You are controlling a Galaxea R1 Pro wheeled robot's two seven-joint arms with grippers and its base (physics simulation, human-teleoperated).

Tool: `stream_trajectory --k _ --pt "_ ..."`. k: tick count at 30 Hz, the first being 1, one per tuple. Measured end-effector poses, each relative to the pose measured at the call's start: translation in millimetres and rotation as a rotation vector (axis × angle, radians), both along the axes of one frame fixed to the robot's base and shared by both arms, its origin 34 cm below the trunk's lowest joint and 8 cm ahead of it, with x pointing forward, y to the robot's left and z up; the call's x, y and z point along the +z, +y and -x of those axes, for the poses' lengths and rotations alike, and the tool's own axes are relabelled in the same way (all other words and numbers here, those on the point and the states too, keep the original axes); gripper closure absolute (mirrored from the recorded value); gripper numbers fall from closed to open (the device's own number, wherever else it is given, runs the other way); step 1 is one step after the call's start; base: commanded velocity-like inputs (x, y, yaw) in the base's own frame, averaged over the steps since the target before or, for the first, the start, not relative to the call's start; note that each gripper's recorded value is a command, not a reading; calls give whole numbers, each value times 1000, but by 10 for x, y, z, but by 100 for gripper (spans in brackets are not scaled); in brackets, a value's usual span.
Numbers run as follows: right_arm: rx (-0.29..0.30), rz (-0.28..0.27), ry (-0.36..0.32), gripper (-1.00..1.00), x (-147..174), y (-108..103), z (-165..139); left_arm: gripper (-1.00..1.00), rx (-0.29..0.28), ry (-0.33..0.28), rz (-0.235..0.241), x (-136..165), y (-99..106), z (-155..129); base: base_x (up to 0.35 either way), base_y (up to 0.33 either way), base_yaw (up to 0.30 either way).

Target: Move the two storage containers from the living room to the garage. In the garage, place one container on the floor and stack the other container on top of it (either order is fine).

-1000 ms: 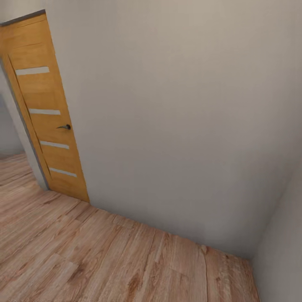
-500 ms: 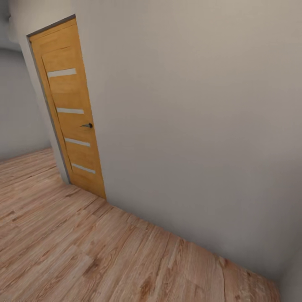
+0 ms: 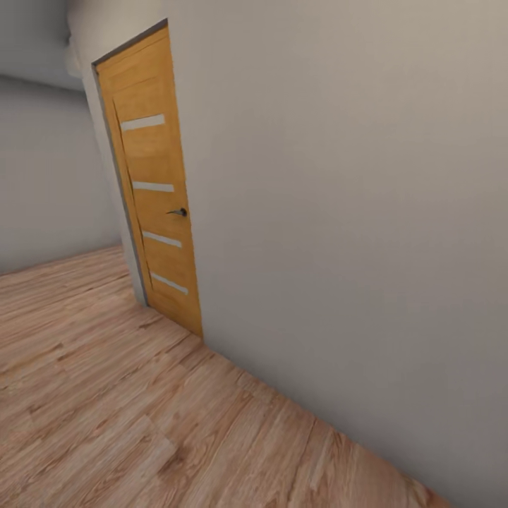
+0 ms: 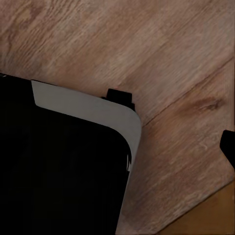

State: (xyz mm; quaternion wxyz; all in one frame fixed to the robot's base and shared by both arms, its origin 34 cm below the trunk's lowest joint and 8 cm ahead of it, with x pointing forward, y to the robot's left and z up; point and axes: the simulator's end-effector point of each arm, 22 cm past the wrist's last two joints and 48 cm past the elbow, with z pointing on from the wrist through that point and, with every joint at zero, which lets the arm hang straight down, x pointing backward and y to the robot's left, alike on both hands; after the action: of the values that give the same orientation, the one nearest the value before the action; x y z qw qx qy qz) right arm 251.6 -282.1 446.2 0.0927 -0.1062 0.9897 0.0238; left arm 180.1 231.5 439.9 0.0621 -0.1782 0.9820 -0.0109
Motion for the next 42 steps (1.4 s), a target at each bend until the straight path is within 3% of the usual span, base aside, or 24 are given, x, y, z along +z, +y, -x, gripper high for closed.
stream_trajectory --k 7,36,42 --pt "0 1 0 -100 -1 -1 -1 -100 0 -1 0 0 0 -6 180 0 273" --pt "-6 4 1 -100 -4 8 -1 -100 2 -1 0 0 -7 -7 9 -2 289" --pt "-8 6 -1 -100 -1 -14 -3 -100 0 1 1 -1 -3 1 241 -107 84"
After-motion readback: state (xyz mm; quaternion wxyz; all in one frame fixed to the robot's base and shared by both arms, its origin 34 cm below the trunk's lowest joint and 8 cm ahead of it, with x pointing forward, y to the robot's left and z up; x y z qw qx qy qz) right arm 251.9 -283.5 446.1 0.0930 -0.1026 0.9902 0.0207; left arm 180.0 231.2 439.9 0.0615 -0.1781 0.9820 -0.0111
